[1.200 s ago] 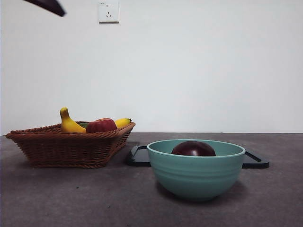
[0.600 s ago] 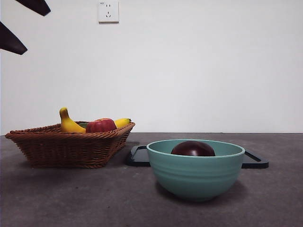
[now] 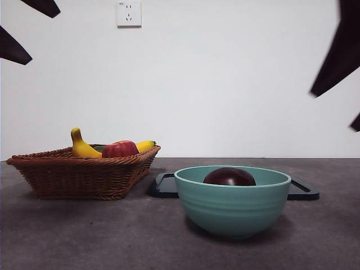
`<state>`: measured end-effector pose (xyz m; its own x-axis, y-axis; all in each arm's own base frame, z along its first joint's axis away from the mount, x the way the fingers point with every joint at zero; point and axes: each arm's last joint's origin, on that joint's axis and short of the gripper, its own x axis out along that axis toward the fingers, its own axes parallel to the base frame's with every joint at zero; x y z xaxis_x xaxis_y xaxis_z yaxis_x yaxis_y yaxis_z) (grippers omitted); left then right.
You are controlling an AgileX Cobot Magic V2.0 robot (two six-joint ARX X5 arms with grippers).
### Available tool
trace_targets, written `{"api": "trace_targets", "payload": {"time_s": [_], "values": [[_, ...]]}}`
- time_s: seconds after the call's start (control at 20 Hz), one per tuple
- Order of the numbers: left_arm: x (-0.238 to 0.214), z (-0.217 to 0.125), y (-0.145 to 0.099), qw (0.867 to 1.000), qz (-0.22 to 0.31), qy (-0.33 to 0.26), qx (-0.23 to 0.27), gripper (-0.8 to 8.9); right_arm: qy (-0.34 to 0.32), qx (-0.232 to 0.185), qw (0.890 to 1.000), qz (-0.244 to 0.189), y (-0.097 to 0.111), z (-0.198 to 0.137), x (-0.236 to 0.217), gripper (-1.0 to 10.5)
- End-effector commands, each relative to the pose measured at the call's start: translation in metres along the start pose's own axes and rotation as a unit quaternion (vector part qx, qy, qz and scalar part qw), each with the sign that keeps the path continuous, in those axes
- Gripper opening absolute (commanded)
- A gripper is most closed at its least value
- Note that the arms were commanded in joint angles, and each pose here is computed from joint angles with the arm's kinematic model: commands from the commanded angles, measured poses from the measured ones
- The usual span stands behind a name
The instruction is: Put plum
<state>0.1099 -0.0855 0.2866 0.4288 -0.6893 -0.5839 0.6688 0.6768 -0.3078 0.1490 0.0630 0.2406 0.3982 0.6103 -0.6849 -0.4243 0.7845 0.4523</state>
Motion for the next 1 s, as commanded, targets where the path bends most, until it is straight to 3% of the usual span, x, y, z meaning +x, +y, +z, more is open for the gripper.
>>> {"api": "trace_targets", "payload": {"time_s": [0.05, 0.3, 0.6, 0.8, 1.0], "values": [[-0.001, 0.004, -0.001, 1.0, -0.004, -0.007, 0.002, 3.73, 0.004, 0.003, 1.0, -0.012, 0.001, 0.009, 0.017, 3.7], [-0.001, 0.004, -0.001, 1.0, -0.004, -0.007, 0.002, 3.73, 0.049, -0.01, 0.998, -0.043, 0.0, 0.015, 0.066, 3.5], [-0.001, 0.004, -0.001, 1.0, -0.004, -0.007, 0.002, 3.73, 0.064, -0.027, 0.994, -0.084, 0.0, 0.014, 0.1, 2.5], [-0.001, 0.004, -0.001, 1.0, -0.004, -0.007, 0.002, 3.73, 0.076, -0.026, 0.993, -0.082, -0.001, 0.012, 0.114, 1.7], [-0.001, 0.004, -0.001, 1.0, -0.004, -0.007, 0.002, 3.73, 0.062, -0.031, 0.995, -0.073, 0.002, 0.015, 0.116, 0.1]]}}
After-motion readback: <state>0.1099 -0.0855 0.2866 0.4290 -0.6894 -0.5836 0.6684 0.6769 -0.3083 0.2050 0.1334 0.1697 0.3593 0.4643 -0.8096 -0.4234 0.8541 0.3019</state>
